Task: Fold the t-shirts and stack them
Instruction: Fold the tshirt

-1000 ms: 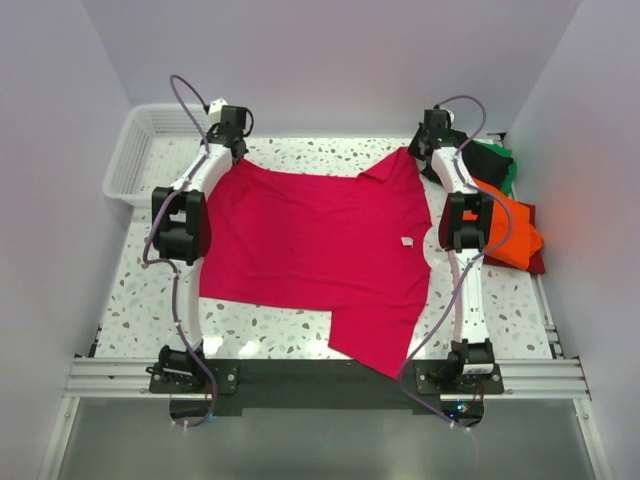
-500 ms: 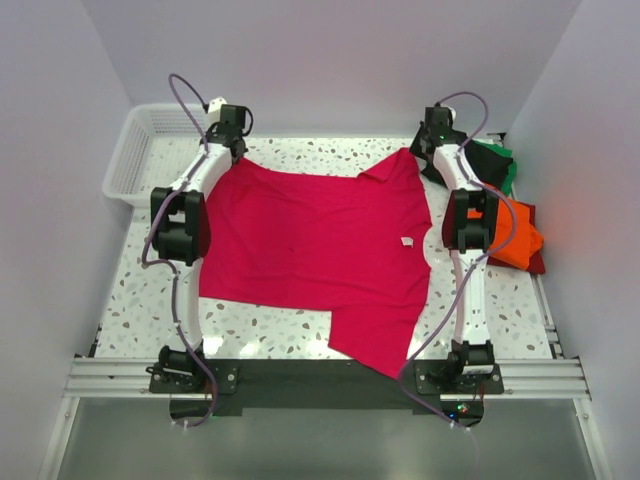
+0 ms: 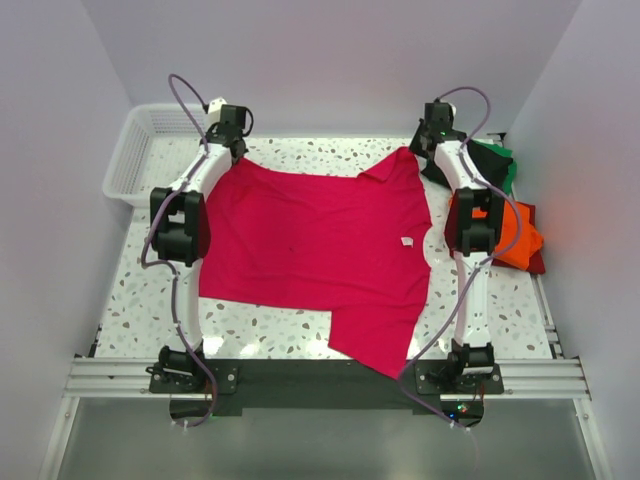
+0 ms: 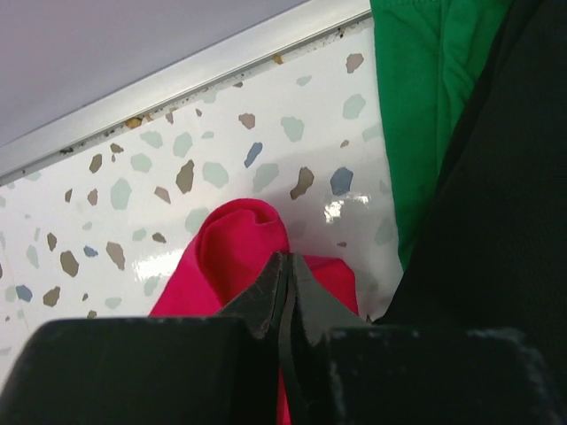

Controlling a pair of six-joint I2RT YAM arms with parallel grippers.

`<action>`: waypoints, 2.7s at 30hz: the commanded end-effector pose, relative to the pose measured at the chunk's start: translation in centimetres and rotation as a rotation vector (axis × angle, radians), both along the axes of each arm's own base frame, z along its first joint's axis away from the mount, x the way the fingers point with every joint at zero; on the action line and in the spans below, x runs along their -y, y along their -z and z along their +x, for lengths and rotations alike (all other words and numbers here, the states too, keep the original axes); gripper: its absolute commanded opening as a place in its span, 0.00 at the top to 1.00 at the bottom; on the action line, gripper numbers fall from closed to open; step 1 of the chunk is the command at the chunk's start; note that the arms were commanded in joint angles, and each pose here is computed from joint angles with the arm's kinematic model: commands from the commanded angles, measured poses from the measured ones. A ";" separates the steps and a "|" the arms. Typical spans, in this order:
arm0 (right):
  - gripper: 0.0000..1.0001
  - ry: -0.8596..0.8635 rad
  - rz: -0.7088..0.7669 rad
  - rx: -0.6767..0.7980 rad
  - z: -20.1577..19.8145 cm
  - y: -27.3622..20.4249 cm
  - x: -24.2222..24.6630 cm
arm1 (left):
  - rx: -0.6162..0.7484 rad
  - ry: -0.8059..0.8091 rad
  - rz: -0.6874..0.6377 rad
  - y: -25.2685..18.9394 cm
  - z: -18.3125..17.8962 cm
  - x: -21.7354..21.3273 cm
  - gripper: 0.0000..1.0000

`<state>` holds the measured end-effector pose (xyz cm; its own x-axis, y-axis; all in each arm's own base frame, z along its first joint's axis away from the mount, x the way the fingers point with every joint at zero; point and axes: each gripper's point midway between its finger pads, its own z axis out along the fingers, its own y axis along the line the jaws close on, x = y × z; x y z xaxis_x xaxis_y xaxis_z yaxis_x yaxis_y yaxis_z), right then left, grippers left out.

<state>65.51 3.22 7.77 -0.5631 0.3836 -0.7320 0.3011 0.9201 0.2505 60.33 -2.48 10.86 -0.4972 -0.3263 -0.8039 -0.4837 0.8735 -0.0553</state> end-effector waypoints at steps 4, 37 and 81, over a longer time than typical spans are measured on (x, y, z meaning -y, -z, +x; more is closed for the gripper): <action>1.00 -0.003 -0.053 0.057 -2.6 -7.3 -0.5 | 0.103 -0.026 -0.023 -5.3 -0.2 0.3 1.00; 1.00 0.137 -0.107 0.013 -21.8 -14.9 3.4 | 0.021 -0.206 0.004 -6.2 -9.2 -3.0 1.00; 0.79 -0.131 0.035 -0.253 -36.8 -6.2 -6.3 | -0.239 -0.155 -0.015 1.6 -17.9 -0.4 0.37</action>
<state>28.85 7.75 15.33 -0.7330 0.3364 -0.5912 0.2885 0.9408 0.1777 41.72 0.85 6.92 -0.6222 -0.4539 -0.6378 -0.6781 0.7196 0.1494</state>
